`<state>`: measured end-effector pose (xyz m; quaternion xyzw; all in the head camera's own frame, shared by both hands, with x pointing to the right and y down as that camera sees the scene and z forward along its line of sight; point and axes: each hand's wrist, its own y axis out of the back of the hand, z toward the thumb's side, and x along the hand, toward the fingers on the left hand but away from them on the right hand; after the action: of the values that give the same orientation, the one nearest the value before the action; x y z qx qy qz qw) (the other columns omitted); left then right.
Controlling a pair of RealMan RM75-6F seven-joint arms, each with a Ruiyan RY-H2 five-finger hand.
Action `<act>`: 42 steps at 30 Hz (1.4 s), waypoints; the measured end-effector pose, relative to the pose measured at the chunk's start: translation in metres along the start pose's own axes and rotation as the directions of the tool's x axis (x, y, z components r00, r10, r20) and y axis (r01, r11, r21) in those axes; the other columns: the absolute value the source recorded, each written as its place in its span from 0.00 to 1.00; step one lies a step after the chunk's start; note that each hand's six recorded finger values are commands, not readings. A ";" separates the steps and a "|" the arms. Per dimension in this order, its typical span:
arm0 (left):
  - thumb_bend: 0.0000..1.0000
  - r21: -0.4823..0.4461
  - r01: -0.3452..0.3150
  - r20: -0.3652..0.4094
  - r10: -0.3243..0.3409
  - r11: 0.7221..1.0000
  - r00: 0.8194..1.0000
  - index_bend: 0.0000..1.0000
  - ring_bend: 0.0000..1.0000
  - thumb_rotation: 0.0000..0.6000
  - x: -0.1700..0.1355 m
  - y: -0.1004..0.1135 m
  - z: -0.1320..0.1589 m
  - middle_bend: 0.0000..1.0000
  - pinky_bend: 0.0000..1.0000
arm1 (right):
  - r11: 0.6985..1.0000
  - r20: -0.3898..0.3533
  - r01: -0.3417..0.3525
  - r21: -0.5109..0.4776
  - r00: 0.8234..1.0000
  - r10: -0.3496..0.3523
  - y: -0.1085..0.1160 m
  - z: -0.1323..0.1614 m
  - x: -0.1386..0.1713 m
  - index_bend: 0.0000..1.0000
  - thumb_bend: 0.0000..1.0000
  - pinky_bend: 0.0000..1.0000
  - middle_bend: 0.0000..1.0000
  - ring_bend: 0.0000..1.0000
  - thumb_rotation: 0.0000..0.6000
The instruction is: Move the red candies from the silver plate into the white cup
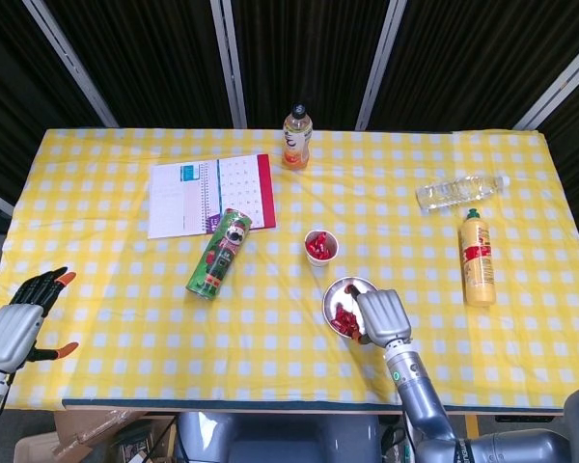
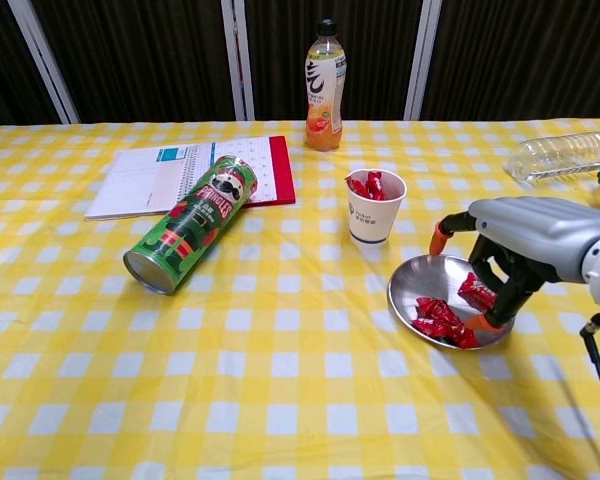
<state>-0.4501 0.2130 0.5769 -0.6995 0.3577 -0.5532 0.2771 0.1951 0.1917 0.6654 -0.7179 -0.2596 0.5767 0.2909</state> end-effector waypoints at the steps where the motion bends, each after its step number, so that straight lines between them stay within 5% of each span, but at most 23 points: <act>1: 0.03 -0.001 0.000 0.000 0.000 1.000 1.000 0.00 0.00 1.00 0.000 0.000 0.000 0.00 0.00 | 1.000 -0.003 -0.004 -0.003 1.000 0.004 -0.002 0.002 0.001 0.29 0.24 0.85 0.78 0.81 1.00; 27: 0.03 -0.011 0.015 -0.005 -0.015 1.000 1.000 0.00 0.00 1.00 0.001 -0.002 0.000 0.00 0.00 | 0.996 0.015 -0.051 -0.074 0.999 0.052 -0.024 0.009 -0.017 0.33 0.24 0.85 0.78 0.81 1.00; 42: 0.03 -0.015 0.019 -0.006 -0.019 1.000 1.000 0.00 0.00 1.00 0.001 -0.002 0.001 0.00 0.00 | 0.993 0.022 -0.032 -0.118 0.999 0.035 -0.019 0.011 -0.029 0.36 0.32 0.85 0.78 0.81 1.00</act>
<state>-0.4491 0.2130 0.5788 -0.7031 0.3560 -0.5555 0.2653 0.1779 0.1857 0.6974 -0.7311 -0.2845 0.5738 0.2354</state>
